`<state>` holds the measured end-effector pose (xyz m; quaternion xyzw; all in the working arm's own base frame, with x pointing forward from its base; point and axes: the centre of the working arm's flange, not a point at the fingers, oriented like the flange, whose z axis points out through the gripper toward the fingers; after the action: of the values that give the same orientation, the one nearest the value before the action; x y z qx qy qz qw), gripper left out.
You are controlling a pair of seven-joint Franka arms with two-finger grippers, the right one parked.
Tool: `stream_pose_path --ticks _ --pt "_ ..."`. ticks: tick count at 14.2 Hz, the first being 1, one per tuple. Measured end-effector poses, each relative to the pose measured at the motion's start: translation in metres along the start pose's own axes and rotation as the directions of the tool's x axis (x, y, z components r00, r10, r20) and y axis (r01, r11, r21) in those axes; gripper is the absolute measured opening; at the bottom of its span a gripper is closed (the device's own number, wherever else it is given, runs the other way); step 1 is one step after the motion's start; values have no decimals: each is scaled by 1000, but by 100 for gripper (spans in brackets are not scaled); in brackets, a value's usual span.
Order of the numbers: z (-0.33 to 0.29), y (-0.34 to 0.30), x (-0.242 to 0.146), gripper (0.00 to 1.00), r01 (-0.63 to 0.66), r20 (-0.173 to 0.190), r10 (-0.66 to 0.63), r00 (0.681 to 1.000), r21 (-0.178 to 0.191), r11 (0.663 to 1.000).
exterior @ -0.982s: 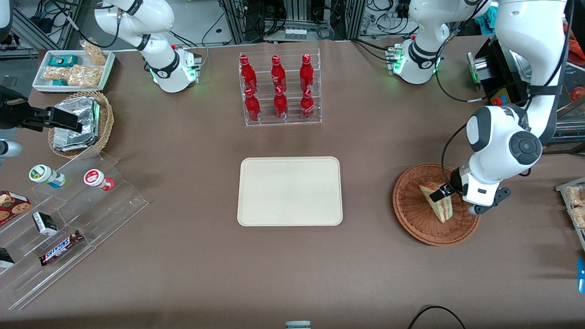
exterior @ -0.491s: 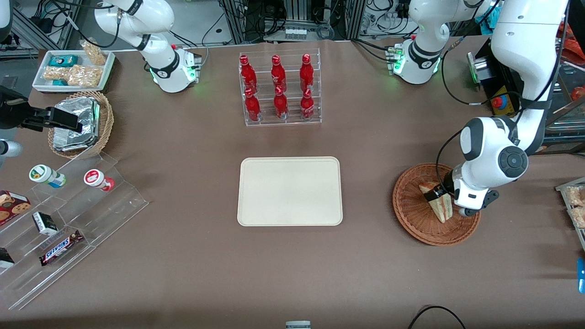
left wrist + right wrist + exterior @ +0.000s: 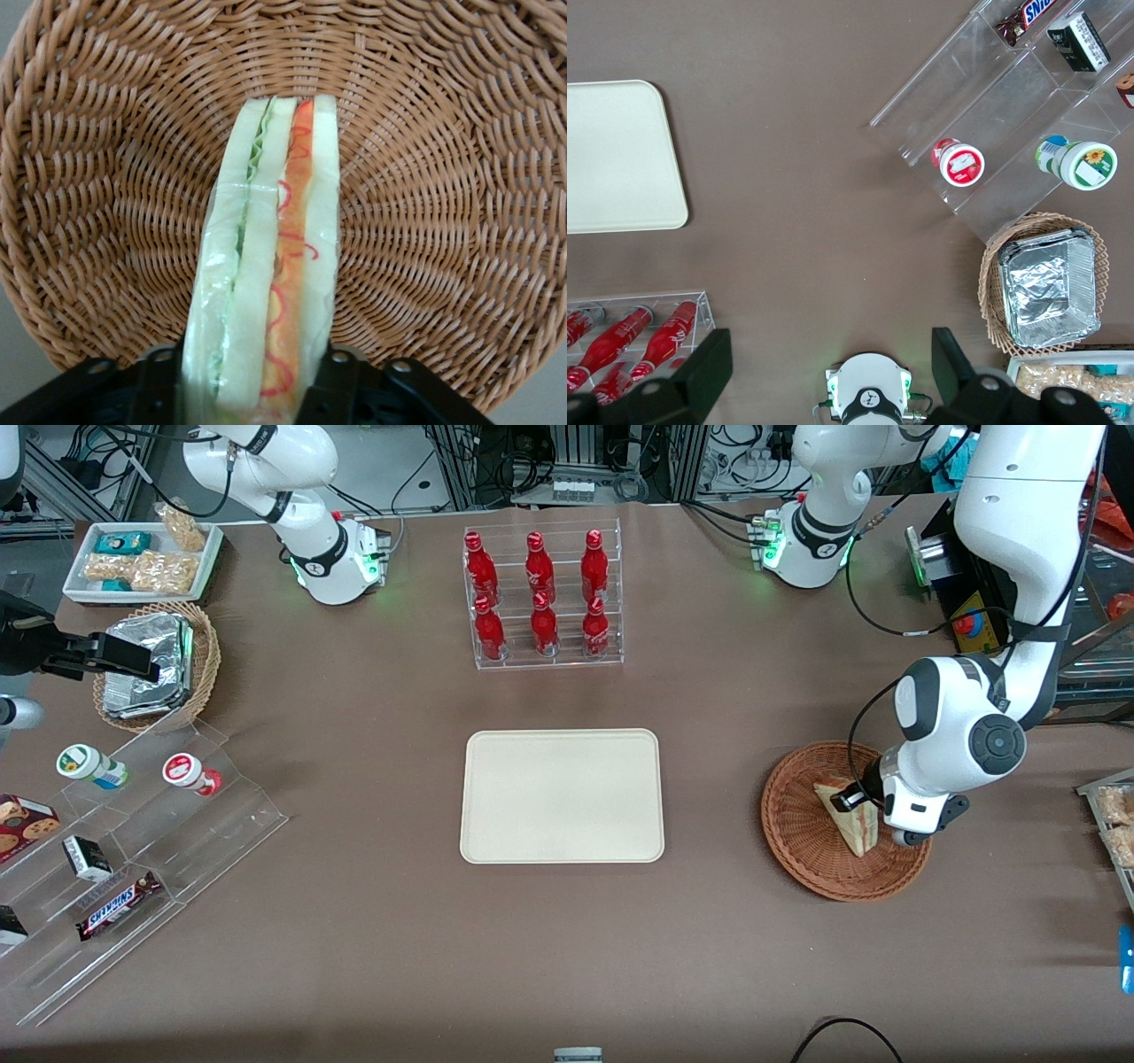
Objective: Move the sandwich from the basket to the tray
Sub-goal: 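Close the left gripper on the wrapped sandwich, then lift the sandwich and carry it over the cream tray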
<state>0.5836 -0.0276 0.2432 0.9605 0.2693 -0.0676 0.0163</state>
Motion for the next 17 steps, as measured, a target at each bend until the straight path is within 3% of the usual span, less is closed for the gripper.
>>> stream_pose_path --ticks 2,4,6,12,14,17 --pt "-8 0 0 31 -1 3 1 1000 3 1000" --pt "-30 4 -7 21 -14 42 13 999 32 999" --pt "-55 32 -33 20 -81 50 78 996 45 996" --pt "-44 165 -184 21 -366 56 363 930 90 926" --pt "-32 201 -237 21 -412 45 409 911 95 906" --pt "-10 262 -309 21 -418 27 418 908 86 904"
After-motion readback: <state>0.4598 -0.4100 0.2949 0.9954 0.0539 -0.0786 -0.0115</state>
